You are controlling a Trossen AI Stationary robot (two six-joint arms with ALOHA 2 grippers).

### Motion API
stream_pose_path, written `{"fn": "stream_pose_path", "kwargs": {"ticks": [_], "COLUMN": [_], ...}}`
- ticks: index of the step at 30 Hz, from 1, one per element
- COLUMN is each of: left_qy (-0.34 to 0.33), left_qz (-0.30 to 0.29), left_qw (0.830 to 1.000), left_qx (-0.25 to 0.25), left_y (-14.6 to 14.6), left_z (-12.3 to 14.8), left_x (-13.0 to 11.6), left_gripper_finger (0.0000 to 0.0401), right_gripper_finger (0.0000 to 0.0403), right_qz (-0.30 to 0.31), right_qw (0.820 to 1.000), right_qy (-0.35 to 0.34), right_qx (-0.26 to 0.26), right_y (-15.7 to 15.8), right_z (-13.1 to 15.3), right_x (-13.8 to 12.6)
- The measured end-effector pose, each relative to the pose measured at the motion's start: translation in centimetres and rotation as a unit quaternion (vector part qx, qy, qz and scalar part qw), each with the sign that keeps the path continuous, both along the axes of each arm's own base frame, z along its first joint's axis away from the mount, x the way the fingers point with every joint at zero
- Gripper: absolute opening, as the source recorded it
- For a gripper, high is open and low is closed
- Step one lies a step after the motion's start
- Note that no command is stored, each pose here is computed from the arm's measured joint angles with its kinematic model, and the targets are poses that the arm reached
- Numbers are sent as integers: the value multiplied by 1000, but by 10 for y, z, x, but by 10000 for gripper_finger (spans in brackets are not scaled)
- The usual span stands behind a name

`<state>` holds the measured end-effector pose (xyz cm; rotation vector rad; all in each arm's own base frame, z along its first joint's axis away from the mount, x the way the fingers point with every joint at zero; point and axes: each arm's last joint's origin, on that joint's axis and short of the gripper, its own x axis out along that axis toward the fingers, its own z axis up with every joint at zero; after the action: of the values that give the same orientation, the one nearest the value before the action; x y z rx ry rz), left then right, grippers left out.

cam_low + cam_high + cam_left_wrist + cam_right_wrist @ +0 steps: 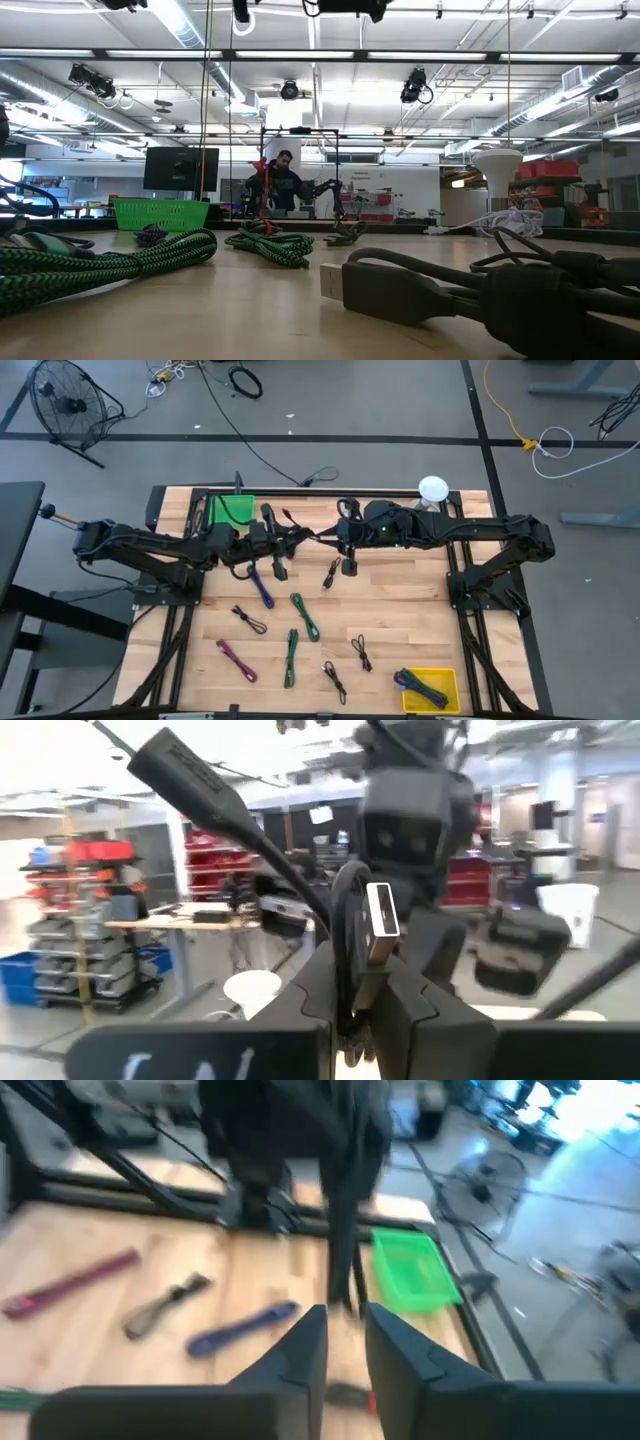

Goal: Pick & Place USB Port
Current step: Put the black charger cable into the green bin

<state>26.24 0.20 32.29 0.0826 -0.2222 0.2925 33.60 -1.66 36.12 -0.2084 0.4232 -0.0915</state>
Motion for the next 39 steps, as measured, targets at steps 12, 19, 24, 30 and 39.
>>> {"fn": "stream_pose_path", "kwargs": {"ticks": [12, 19, 24, 30, 39], "left_qy": [179, 288, 364, 424, 522], "left_qz": [241, 359, 412, 415, 418], "left_qw": [954, 886, 830, 794, 727], "left_qx": [-19, -61, -91, -135, -155], "left_y": [24, 60, 89, 117, 149], "left_z": [-10, -32, -48, -60, -90], "left_x": [-45, -72, -89, -106, -110], "left_gripper_finger": [33, 33, 33, 33, 33], "right_gripper_finger": [127, 120, 114, 112, 111], "right_qz": [-62, -63, -44, -37, -36], "right_qw": [991, 990, 990, 991, 992], "right_qy": [115, 125, 123, 122, 115], "right_qx": [20, 36, 48, 51, 49], "right_y": [-2, -1, 0, 1, 1], "right_z": [-20, -22, -22, -22, -21], "right_x": [-12, -14, -13, -13, -12]}}
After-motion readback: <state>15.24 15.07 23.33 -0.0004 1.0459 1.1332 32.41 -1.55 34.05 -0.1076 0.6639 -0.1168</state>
